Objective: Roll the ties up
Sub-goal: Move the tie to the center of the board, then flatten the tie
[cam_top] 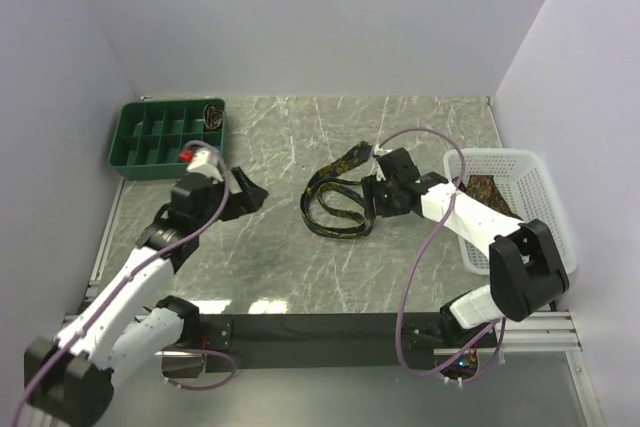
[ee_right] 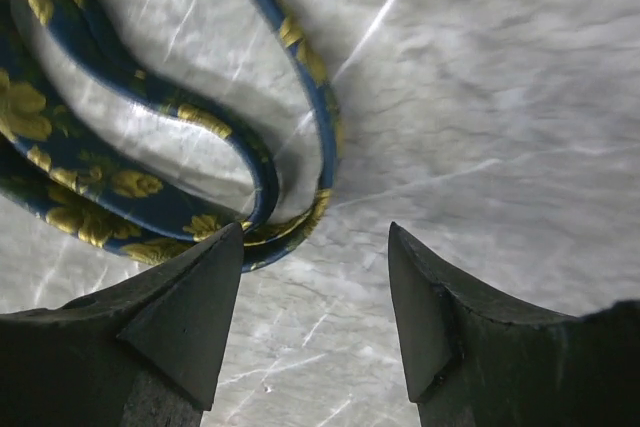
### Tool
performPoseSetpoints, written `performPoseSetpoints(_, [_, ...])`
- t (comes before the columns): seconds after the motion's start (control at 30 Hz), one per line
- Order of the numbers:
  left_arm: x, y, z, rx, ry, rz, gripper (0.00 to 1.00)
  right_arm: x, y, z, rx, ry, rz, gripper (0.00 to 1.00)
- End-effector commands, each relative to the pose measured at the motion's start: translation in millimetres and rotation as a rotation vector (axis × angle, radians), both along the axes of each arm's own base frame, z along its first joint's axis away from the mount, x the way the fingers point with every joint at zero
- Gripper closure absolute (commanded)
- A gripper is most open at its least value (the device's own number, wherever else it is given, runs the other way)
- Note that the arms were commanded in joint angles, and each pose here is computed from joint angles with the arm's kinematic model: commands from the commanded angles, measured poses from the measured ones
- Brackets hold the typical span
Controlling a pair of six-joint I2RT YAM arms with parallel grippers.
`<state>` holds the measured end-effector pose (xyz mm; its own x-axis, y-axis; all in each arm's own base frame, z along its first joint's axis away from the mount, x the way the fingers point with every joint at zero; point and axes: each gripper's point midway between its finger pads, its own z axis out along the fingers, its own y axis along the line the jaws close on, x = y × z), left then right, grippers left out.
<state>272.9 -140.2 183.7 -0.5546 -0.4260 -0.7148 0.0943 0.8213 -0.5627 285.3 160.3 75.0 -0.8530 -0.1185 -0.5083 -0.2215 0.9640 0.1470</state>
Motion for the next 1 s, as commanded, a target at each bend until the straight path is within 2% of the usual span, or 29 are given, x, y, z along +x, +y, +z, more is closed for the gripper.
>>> performPoseSetpoints(0.0, [13,-48,19,-0.077,-0.032,-0.086,0.00,18,28,15,0.131,-0.100,0.093,0.34])
performPoseSetpoints(0.13, [28,-83,-3,-0.004,0.017,-0.133,0.02,30,26,2,0.123,-0.103,0.094,0.34])
performPoseSetpoints(0.27, [49,-101,-33,0.097,0.059,-0.123,0.06,43,27,3,0.131,-0.122,0.100,0.34])
performPoseSetpoints(0.4, [69,-114,-71,0.172,0.130,-0.127,0.19,55,32,0,0.120,-0.128,0.115,0.35])
performPoseSetpoints(0.5, [78,-123,-85,0.205,0.149,-0.142,0.24,64,35,-2,0.118,-0.133,0.117,0.37])
performPoseSetpoints(0.7, [82,-133,-106,0.260,0.178,-0.162,0.33,76,46,-3,0.134,-0.130,0.145,0.39])
performPoseSetpoints(0.77, [81,-133,-113,0.272,0.189,-0.166,0.34,80,49,-5,0.135,-0.126,0.150,0.39])
performPoseSetpoints(0.97, [80,-133,-134,0.304,0.222,-0.169,0.51,89,55,-10,0.137,-0.115,0.157,0.39])
